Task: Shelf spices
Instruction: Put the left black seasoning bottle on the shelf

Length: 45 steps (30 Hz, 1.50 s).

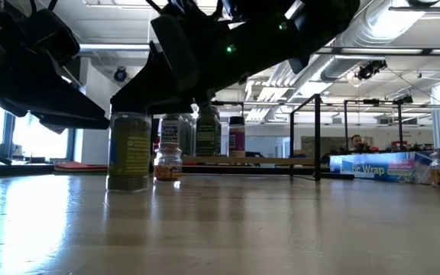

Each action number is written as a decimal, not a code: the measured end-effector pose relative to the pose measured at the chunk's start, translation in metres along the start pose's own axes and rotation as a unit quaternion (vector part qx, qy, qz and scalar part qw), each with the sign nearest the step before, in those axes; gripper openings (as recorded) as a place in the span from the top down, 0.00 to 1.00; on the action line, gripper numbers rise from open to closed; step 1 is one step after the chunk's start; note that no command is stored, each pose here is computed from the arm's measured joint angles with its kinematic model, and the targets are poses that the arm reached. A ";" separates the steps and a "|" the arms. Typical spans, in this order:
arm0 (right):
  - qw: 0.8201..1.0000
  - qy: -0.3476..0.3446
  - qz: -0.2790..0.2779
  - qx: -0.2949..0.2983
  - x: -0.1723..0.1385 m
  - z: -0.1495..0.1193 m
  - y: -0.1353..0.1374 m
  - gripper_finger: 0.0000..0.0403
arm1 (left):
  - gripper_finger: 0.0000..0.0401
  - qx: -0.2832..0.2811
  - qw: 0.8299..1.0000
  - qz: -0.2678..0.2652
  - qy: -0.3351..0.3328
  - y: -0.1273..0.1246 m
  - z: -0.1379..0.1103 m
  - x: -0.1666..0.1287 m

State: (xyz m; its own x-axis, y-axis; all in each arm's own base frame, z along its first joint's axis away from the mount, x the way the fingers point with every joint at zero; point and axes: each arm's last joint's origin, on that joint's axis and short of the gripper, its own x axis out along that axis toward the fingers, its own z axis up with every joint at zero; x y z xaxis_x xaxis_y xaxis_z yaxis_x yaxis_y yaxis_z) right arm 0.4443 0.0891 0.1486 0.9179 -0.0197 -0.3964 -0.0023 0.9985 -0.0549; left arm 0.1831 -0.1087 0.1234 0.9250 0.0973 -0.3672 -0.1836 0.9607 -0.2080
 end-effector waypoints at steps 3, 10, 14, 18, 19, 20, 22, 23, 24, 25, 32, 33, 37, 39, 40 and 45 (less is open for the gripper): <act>1.000 0.001 0.006 0.003 0.000 0.000 0.000 0.50 | 0.70 -0.003 1.000 0.002 0.000 0.001 0.001 0.001; 1.000 0.014 -0.023 0.001 -0.006 0.004 0.002 0.53 | 0.70 -0.008 1.000 0.001 -0.004 -0.001 0.003 0.002; 0.997 0.050 -0.059 -0.016 -0.033 0.024 0.001 0.53 | 0.70 -0.010 1.000 -0.010 -0.005 -0.006 0.005 0.001; 0.989 0.083 -0.111 -0.045 -0.078 0.054 -0.007 0.53 | 0.70 -0.020 1.000 -0.017 -0.006 -0.010 0.006 0.000; 0.987 0.090 -0.126 -0.052 -0.090 0.060 -0.011 0.53 | 0.70 -0.023 1.000 -0.019 -0.007 -0.011 0.006 0.000; 0.983 0.093 -0.144 -0.060 -0.102 0.064 -0.018 0.53 | 0.70 -0.023 0.999 -0.021 -0.007 -0.011 0.006 -0.001; 0.978 0.091 -0.179 -0.062 -0.123 0.067 -0.039 0.53 | 0.70 -0.024 0.999 -0.021 -0.009 -0.012 0.006 -0.001; 0.975 0.089 -0.195 -0.053 -0.132 0.064 -0.053 0.53 | 0.70 -0.023 1.000 -0.019 -0.009 -0.012 0.006 -0.001; 0.973 0.084 -0.209 -0.041 -0.140 0.060 -0.068 0.53 | 0.70 -0.023 1.000 -0.019 -0.010 -0.012 0.006 -0.001; 0.973 0.077 -0.216 -0.027 -0.146 0.055 -0.082 0.53 | 0.70 -0.023 1.000 -0.016 -0.011 -0.012 0.006 -0.001; 0.965 -0.015 -0.253 0.072 -0.160 0.024 -0.175 0.53 | 0.70 -0.029 0.999 0.013 -0.030 -0.010 0.007 -0.001; 0.964 -0.017 -0.252 0.077 -0.158 0.021 -0.184 0.53 | 0.70 -0.030 0.999 0.017 -0.034 -0.010 0.008 -0.001; 0.963 -0.006 -0.254 0.093 -0.144 0.007 -0.213 0.53 | 0.70 -0.040 0.997 0.036 -0.053 -0.008 0.011 0.000; 0.962 0.004 -0.254 0.104 -0.138 0.000 -0.224 0.53 | 0.70 -0.045 0.996 0.041 -0.061 -0.006 0.014 0.002; 0.961 0.009 -0.254 0.112 -0.135 -0.004 -0.227 0.53 | 0.70 -0.047 0.996 0.043 -0.062 -0.004 0.015 0.003; 0.960 0.011 -0.254 0.114 -0.126 -0.014 -0.235 0.53 | 0.70 -0.049 0.995 0.065 -0.067 0.004 0.019 0.009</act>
State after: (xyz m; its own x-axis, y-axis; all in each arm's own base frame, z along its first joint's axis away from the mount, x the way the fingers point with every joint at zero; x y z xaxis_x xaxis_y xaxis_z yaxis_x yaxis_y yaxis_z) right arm 0.3234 -0.1441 0.1985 0.7689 -0.5060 -0.3907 0.5333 0.8448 -0.0445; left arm 0.1970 -0.0991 0.1366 0.9263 0.2579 -0.2747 -0.3290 0.9090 -0.2560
